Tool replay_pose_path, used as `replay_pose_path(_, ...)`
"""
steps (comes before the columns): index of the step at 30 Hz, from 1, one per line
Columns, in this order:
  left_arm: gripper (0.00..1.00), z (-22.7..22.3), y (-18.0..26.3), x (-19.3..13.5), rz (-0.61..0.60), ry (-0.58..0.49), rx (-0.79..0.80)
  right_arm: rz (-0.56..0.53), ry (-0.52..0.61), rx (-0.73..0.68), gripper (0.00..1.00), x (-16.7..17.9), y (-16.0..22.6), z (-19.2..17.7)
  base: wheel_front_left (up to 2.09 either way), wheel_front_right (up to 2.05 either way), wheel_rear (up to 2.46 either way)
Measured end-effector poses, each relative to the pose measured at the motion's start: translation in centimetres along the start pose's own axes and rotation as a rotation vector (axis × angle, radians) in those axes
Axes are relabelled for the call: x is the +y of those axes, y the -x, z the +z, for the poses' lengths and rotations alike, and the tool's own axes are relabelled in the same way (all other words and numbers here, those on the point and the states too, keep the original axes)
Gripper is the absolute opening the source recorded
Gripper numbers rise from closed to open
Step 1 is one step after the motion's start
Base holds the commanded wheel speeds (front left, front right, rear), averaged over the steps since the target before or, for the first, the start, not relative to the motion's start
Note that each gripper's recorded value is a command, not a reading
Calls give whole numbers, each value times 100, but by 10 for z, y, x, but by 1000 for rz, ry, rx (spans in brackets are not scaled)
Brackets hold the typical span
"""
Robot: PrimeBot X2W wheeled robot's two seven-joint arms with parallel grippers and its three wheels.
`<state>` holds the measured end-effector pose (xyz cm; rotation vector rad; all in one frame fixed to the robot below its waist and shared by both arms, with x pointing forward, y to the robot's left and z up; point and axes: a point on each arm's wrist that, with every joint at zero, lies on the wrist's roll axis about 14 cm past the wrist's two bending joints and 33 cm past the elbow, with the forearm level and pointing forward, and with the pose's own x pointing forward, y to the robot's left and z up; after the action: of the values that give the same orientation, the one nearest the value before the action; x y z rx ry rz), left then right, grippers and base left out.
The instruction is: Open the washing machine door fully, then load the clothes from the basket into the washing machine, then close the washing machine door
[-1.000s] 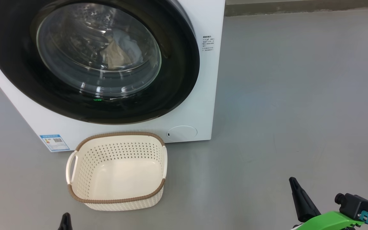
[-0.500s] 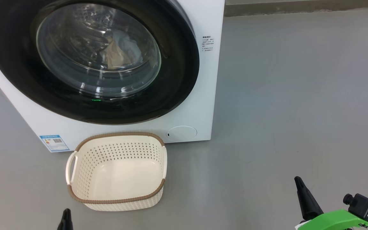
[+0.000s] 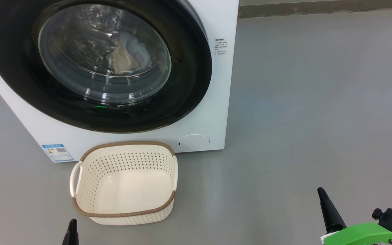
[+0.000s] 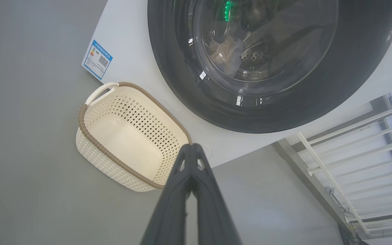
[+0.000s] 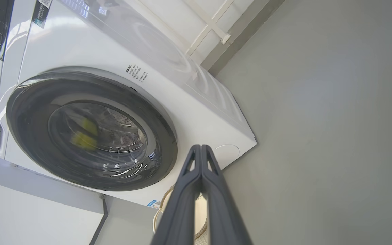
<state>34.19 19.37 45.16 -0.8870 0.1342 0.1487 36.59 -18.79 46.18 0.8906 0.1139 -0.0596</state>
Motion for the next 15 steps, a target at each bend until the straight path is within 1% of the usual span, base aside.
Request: replay_pose_path(15,0,0,-7,-5,-12,165,20,-17,-163,-8,0,-4,-1,6,0,0,0)
